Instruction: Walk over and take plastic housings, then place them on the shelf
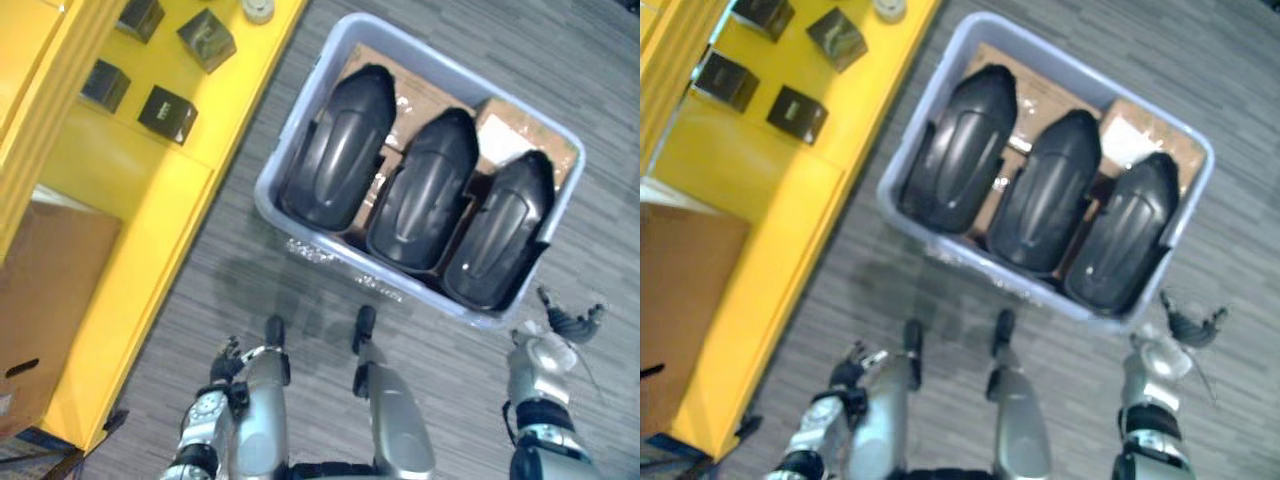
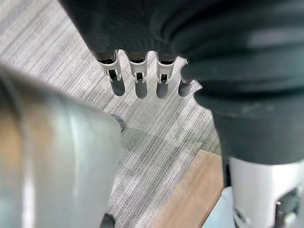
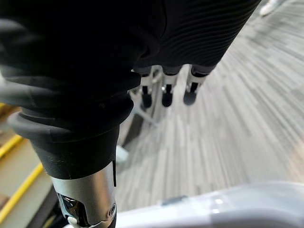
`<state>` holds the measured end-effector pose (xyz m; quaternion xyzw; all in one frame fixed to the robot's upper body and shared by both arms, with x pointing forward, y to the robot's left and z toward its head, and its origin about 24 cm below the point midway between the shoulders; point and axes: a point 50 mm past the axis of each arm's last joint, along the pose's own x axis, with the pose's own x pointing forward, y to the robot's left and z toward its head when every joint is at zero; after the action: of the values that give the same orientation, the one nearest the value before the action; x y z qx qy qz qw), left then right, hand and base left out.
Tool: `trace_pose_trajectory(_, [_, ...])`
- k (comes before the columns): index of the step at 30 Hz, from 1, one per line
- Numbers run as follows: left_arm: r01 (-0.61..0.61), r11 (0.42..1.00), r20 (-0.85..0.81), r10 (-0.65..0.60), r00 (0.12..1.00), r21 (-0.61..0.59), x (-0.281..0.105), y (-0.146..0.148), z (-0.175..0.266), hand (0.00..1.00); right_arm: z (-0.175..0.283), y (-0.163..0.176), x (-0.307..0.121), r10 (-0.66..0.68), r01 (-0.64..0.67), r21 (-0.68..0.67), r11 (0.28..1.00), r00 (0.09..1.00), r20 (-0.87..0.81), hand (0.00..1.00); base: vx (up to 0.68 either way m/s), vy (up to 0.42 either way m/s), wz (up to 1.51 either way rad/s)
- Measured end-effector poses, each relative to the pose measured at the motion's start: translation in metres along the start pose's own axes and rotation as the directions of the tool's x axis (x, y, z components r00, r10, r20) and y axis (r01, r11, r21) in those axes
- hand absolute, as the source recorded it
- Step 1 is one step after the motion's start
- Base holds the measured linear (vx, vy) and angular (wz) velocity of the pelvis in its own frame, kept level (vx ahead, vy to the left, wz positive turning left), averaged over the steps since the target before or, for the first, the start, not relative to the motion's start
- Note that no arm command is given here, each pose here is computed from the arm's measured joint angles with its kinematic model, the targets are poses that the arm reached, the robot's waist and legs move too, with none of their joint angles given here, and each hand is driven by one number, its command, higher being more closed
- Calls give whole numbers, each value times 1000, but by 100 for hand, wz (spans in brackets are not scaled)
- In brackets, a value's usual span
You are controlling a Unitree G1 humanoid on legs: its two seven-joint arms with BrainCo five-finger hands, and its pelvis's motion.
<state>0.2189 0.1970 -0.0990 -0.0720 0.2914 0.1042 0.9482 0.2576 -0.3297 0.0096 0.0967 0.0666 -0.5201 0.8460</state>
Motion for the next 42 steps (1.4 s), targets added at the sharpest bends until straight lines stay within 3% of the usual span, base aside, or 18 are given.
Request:
trace_pose_trajectory(14, [28,999,14,-28,1000,-19,1,-3,4,0,63,1,16,-121,115,37,993,950,288,0,-36,-6,5])
trace_pose_trajectory(24, [45,994,13,-44,999,-95,1,-4,4,0,59,2,18,-98,90,45,995,968,231,0,-22,-6,3])
trace_pose_trajectory(31, [-8,967,29,16,999,-256,-1,-3,-1,0,49,-2,27,-102,108,-33,994,984,144,0,-16,13,8])
trace_pose_trajectory(38, [-90,944,-30,85,996,-318,-9,11,-20,0,66,-10,41,-140,142,-14,990,984,113,0,7,33,7])
trace_pose_trajectory(42, [-51,941,-45,38,998,-335,-13,5,-29,0,82,-17,48,-160,160,8,987,979,125,0,-6,41,10])
